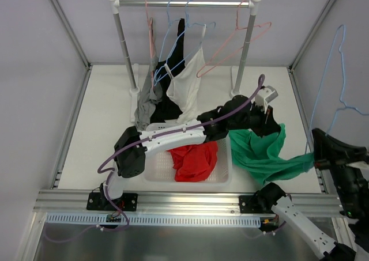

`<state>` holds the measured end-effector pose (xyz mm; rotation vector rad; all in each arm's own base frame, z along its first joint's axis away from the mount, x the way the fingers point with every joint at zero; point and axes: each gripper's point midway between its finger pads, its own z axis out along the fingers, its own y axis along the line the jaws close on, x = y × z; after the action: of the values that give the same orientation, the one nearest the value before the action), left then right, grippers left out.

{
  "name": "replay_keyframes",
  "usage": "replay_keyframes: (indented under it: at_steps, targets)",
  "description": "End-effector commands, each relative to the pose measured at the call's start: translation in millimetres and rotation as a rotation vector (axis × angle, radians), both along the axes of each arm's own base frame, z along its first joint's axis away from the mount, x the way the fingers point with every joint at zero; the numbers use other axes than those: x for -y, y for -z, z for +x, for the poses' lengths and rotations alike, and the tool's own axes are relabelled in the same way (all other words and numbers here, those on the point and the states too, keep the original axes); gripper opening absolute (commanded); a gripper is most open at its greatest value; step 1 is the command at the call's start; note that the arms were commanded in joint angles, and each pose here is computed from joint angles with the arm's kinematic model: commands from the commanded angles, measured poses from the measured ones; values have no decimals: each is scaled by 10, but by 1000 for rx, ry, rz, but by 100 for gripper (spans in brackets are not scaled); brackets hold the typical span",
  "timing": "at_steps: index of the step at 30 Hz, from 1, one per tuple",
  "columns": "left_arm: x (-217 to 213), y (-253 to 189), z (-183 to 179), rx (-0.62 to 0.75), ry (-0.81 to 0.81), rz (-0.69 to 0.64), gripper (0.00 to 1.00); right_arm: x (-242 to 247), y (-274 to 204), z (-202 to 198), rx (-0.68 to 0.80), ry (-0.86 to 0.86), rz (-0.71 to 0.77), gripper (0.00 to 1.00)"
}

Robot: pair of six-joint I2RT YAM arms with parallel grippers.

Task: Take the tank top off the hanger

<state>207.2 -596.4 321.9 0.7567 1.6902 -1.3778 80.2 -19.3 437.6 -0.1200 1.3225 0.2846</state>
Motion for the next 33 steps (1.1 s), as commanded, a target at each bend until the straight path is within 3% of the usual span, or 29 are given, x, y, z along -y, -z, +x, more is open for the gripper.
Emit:
replay_keyframes:
  at_steps: [1, 4, 7, 12, 18, 21, 23, 24, 25, 26, 28, 30, 31, 33]
  targets:
    - [-159, -527, -74, 23, -11, -148, 0, -18, -479, 474, 133, 166, -34, 0]
    - [-210, -212, -20, -23, -57, -77, 0, 1, -701, 776, 216, 314, -19, 0]
    - [-308, 157, 86, -71, -144, 11, 0, -51, -724, 1104, 214, 443, -129, 0]
    - [-531, 731, 317, -124, -316, 181, 0, -161, -794, 1351, 226, 497, -185, 0]
    - [-564, 1113, 301, -183, -314, 245, 0, -268, -791, 1581, 274, 491, -165, 0]
    - [-521, 1251, 329, -192, -312, 275, 0, -434, -816, 1547, 236, 355, -145, 0]
    - [-504, 1279, 309, -207, -285, 285, 0, -621, -567, 1557, 88, 228, -193, 0]
    - [-511, 1238, 310, -201, -277, 281, 0, -620, -724, 1466, 69, 197, -182, 0]
    - [-517, 1192, 305, -189, -271, 277, 0, -572, -469, 1438, -70, 202, -209, 0]
    - [-525, 1103, 303, -175, -266, 269, 0, -521, -460, 1380, -117, 214, -145, 0]
    - [-571, 878, 308, -123, -260, 260, 18, -403, -423, 1154, -174, 212, -93, 0]
    - [-670, 646, 302, -80, -263, 271, 27, -374, -443, 985, -173, 176, -63, 0]
    - [-707, 555, 310, -64, -271, 268, 40, -345, -367, 892, -201, 165, -73, 0]
    - [-863, 318, 344, -18, -313, 262, 47, -333, -335, 755, -237, 133, -68, 1]
